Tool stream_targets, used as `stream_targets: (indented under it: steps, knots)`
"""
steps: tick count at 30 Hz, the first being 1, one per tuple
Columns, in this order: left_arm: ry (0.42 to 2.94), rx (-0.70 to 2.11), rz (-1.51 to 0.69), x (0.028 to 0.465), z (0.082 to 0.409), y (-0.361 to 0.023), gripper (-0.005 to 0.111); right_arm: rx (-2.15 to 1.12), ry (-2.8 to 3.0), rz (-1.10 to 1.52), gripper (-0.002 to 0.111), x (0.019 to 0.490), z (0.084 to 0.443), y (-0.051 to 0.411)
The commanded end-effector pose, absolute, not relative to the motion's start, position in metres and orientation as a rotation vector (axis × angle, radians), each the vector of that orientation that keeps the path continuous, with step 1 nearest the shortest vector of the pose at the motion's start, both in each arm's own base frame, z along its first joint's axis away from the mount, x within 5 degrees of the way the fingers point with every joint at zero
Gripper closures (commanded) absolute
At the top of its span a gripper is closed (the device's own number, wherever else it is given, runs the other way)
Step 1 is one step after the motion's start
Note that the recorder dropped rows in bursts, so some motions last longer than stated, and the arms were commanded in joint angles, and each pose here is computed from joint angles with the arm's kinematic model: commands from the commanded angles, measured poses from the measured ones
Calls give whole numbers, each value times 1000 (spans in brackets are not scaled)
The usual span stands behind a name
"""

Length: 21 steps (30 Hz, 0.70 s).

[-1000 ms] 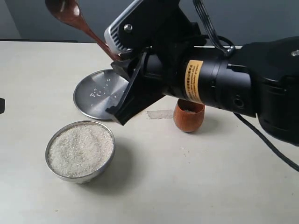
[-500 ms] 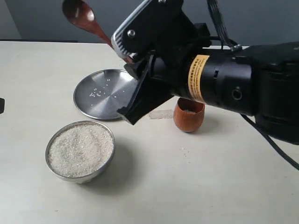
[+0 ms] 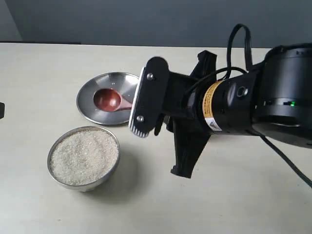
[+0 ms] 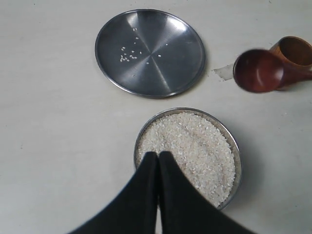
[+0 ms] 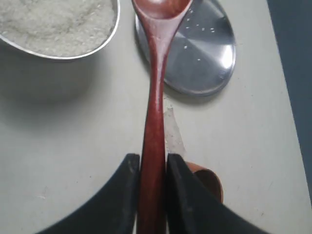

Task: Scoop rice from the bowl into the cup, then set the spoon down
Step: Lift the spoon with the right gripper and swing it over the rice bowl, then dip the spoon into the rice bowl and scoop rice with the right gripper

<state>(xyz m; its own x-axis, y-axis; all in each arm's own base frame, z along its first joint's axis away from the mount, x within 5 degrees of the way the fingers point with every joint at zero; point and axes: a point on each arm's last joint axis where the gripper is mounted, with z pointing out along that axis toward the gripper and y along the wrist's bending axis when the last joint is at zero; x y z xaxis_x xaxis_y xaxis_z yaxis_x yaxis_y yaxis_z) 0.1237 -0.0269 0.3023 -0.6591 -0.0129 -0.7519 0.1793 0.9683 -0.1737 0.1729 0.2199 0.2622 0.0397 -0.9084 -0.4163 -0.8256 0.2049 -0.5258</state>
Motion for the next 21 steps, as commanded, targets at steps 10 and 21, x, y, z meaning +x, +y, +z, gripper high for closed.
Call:
stream_targets:
  steps: [10, 21]
  knots:
    - [2263, 117, -298, 124, 304, -27, 106, -1838, 1819, -299, 109, 175, 253, 273]
    - [2263, 117, -298, 124, 304, -27, 106, -1932, 1542, -804, 109, 162, 222, 301]
